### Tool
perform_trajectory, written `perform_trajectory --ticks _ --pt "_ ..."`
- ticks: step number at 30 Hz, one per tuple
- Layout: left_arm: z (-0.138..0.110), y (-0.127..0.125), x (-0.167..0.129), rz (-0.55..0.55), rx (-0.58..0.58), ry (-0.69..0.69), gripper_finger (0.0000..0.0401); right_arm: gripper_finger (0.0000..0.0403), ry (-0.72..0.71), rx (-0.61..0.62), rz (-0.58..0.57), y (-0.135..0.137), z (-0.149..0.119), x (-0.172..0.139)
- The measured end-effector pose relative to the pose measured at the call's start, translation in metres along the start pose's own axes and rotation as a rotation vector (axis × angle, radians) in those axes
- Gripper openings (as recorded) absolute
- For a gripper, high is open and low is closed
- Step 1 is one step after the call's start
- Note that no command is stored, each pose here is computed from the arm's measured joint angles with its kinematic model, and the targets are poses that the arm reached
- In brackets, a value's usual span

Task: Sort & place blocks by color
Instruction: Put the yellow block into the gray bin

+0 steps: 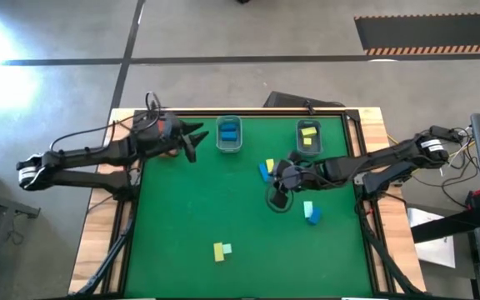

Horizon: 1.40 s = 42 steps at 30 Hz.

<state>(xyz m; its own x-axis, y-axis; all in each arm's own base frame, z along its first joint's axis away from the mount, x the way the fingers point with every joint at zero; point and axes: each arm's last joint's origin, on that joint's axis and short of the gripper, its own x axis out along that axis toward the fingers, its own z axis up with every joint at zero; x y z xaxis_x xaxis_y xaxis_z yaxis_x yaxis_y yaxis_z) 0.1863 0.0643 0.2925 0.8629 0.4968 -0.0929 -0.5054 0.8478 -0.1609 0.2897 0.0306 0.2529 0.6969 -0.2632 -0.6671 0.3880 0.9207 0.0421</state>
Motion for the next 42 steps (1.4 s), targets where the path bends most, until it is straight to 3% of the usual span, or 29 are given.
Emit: perform_trajectory --ticks 10,20,25,30,36,42 --pt "-0.014 0.002 0.001 -0.012 0.077 -0.088 0.0161 0.0023 0.166 0.381 -0.227 -0.045 -0.008 0.018" --pt "-0.017 0.003 0.001 -0.009 0.113 -0.075 0.0161 0.0018 0.249 0.482 -0.352 -0.068 -0.017 0.055" --pt "-0.018 0.003 0.001 -0.008 0.122 -0.071 0.0161 0.0058 0.281 0.559 -0.41 -0.076 -0.024 0.072" --pt "-0.021 0.004 0.0 -0.008 0.124 -0.063 0.0161 0.013 0.291 0.622 -0.395 -0.077 -0.025 0.088" --pt "-0.022 0.004 0.0 -0.007 0.125 -0.06 0.0161 0.0207 0.289 0.611 -0.396 -0.076 -0.007 0.103" --pt "-0.022 0.004 0.0 -0.007 0.126 -0.06 0.0161 0.024 0.373 0.579 -0.447 -0.074 -0.001 0.114"
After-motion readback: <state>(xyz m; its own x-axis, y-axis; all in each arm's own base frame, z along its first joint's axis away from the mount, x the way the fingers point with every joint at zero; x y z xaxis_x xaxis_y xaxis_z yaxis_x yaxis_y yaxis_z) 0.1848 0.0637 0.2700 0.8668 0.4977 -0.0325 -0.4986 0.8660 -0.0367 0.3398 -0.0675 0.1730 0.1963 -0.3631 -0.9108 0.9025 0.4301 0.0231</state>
